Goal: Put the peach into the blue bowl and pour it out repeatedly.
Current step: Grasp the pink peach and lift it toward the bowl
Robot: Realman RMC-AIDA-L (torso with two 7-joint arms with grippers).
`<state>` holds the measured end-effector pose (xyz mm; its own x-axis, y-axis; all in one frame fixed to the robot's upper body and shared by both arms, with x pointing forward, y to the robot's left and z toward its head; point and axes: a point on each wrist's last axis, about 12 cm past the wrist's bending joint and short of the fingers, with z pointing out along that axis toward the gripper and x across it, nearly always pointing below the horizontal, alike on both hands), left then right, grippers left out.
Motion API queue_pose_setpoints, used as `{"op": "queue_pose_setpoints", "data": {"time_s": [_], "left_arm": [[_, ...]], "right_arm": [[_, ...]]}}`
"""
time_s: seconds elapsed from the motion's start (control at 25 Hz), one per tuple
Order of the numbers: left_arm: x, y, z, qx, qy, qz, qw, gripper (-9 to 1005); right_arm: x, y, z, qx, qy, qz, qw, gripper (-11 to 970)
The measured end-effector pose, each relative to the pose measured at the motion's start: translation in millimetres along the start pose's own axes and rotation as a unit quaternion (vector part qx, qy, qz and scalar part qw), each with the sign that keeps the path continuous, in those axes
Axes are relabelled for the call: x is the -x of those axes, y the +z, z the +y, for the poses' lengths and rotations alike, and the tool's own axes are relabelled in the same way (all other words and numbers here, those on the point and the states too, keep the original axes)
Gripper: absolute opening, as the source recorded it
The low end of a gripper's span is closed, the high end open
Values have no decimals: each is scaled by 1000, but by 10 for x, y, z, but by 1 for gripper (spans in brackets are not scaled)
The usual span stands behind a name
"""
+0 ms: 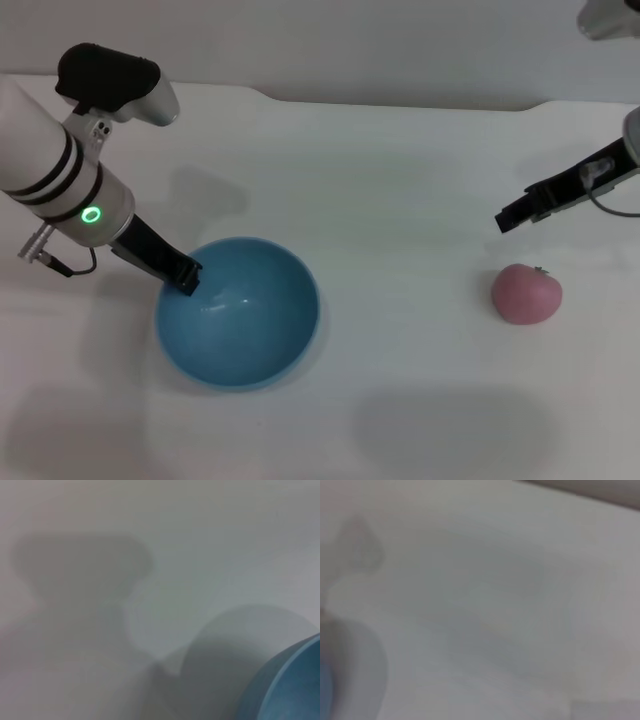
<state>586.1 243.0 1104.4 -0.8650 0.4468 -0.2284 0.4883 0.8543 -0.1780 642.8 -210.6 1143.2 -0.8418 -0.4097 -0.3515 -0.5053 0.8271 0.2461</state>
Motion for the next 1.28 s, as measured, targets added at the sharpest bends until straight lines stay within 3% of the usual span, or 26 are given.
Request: {"op": "queue_pose_setpoints", "data": {"time_s": [0.56, 1.28], "left_arm": [[68, -44, -19, 5, 8, -12, 1000, -1], [120, -59, -35, 7, 12, -18, 1000, -2]], "right_arm": [[-195, 177, 36, -43, -8, 78, 996, 497], [-310, 414, 14, -45, 10, 77, 996, 496]]}}
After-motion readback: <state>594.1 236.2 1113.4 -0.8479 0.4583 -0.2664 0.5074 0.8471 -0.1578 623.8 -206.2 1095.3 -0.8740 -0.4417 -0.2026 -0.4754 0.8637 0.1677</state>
